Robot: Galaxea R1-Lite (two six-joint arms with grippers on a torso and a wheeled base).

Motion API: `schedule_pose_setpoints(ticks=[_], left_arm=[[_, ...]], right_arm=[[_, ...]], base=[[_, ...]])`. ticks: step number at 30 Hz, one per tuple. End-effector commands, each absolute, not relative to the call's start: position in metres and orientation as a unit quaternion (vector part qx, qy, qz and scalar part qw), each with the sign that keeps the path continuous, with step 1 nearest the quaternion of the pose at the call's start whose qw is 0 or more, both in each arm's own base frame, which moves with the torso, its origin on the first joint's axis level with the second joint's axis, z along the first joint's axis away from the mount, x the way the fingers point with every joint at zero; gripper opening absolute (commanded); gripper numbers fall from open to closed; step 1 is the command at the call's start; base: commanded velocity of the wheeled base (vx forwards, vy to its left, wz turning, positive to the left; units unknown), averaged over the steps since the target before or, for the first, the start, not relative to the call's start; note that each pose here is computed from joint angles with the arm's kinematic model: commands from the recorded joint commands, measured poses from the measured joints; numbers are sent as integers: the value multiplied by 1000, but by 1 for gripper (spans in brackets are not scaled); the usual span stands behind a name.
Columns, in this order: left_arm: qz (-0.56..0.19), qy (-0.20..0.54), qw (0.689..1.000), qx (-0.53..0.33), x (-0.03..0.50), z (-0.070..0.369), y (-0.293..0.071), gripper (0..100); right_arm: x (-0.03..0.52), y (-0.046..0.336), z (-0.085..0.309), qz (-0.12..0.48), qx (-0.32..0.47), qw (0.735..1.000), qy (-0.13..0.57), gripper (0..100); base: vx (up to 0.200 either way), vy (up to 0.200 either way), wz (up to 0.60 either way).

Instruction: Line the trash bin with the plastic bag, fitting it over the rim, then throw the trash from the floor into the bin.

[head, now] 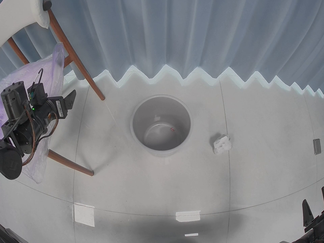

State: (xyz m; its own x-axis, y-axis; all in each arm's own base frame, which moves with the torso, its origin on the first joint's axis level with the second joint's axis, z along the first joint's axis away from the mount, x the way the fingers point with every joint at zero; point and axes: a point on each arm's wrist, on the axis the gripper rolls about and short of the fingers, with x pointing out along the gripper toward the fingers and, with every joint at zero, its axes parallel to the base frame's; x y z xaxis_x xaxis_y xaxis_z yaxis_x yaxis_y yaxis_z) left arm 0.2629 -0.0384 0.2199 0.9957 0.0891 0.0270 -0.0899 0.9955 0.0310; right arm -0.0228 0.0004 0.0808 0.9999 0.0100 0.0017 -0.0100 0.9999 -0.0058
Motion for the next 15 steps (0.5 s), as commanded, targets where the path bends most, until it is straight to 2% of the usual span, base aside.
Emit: schedule_pose_setpoints(ticks=[1,9,15], left_arm=[[51,-13,998,16,256,221,-37,100],[96,4,995,22,261,212,-22,100],[56,29,996,67,256,197,-19,100]], right_arm=[[-23,0,75,5,-3,1000,0,100],[-23,0,76,5,-3,1000,-1,100],[-23,0,75,5,-3,1000,0,100]], base=[[0,0,0],[0,0,0],[0,0,0]])
